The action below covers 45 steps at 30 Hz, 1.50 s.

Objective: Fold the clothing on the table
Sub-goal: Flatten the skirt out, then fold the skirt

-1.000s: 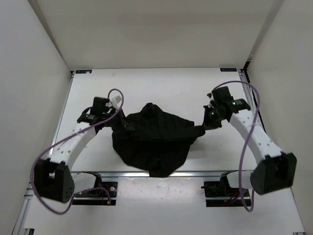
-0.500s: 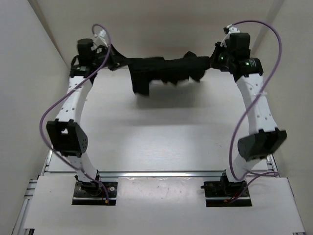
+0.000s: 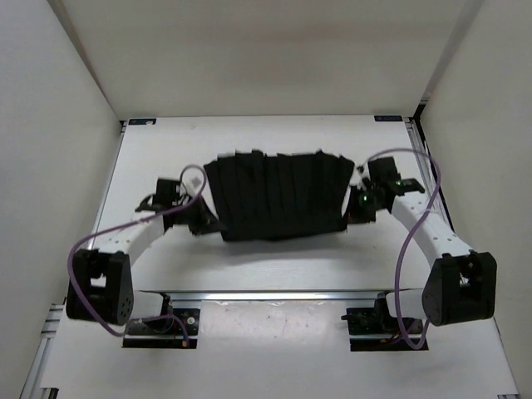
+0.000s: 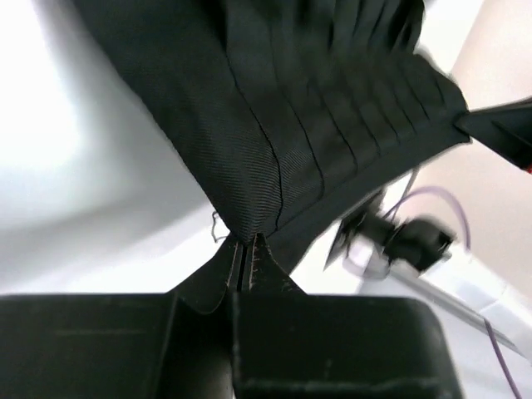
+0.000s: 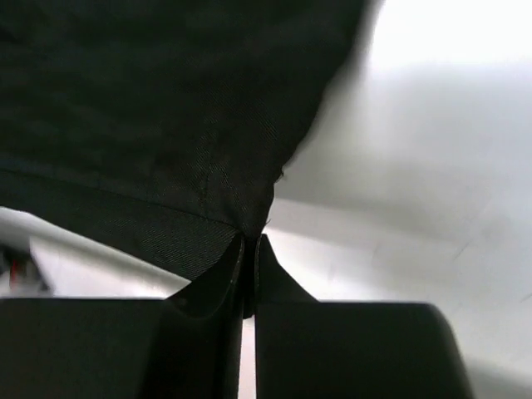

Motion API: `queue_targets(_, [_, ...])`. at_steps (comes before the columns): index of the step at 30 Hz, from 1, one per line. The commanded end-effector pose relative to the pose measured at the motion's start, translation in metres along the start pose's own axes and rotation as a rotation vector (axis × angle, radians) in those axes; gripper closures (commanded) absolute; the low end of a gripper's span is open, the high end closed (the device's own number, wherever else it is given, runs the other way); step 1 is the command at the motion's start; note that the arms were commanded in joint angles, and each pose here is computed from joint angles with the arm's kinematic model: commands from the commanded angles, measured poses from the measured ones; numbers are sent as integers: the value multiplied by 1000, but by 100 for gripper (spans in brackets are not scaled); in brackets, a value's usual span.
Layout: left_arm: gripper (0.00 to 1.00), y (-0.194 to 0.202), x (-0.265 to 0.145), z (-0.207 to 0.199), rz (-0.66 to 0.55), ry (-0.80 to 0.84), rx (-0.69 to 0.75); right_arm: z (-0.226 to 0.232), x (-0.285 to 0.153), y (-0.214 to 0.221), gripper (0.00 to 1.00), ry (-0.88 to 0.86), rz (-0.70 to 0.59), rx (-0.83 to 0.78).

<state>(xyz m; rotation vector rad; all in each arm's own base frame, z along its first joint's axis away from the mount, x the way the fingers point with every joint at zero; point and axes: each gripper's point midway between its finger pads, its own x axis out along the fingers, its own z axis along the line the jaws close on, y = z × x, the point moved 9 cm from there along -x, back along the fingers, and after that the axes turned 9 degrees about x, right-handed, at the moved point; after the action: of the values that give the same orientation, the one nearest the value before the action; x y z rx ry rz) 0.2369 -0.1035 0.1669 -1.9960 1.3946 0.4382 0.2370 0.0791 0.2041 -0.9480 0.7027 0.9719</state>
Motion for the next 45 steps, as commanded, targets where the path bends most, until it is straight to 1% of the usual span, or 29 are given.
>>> queue_targets(1, [100,49,-17,15,3,-66,-50,-10,-20,47,100,-45,133,88])
queue_targets(2, [100,54,-21,14,-7,-62,-63,-9,-23,53,100,-44,143,87])
queue_targets(4, [100,63,-24,19,-14,-69,-88,-12,-25,69,100,-24,203,92])
queue_targets(5, [100,60,-25,21,-21,-77,-86,-14,-25,68,100,-28,205,98])
queue_targets(8, [100,50,-27,14,-29,-75,-63,-16,-22,69,100,-34,264,129])
queue_targets(10, [100,49,-27,11,-27,-68,-54,-13,-24,68,100,-20,267,101])
queue_targets(17, [100,62,-26,16,-6,-60,-83,-10,-18,78,100,-31,335,94])
queue_targets(20, [100,67,-30,11,3,0,-53,-7,-24,89,100,-38,377,68])
queue_targets(22, [100,65,-34,-3,-6,96,15,-1,-33,98,100,-63,385,34])
queue_targets(24, [100,68,-38,-10,3,180,55,4,-43,114,99,-75,439,23])
queue_targets(25, [100,69,-42,-14,3,225,78,8,-51,120,100,-88,444,3])
queue_targets(27, [100,68,-48,-19,-7,245,107,16,-65,124,100,-106,421,13])
queue_targets(30, [100,53,-49,-30,-6,244,123,25,-82,110,100,-158,344,38])
queue_targets(31, [100,43,-52,-38,-31,243,121,24,-83,98,100,-162,313,47])
queue_targets(34, [100,8,-51,-42,-99,161,67,20,-77,66,100,-174,244,91])
queue_targets(36, [100,-13,-46,-30,-142,87,-30,14,-63,46,100,-165,190,114])
queue_targets(37, [100,-22,-45,-29,-160,72,-63,9,-54,34,100,-133,158,137])
queue_targets(39, [100,-40,-35,-13,-197,-1,-144,-4,-35,14,99,-109,141,190])
queue_targets(40, [100,-48,-31,-10,-219,-12,-167,-3,-30,5,100,-120,120,188])
queue_targets(41, [100,-55,-21,-6,-225,-19,-179,-8,-21,-4,100,-113,126,210])
queue_targets(42, [100,-61,-9,0,-211,-44,-193,-9,-11,-18,100,-109,111,201])
queue_targets(43, [100,-69,1,3,-204,-62,-207,-7,-8,-31,100,-109,65,187])
queue_targets(44, [100,-76,9,1,-214,-67,-192,-8,0,-45,100,-109,48,186])
queue_targets(45, [100,-79,21,9,-206,-89,-215,-9,7,-55,100,-108,39,196])
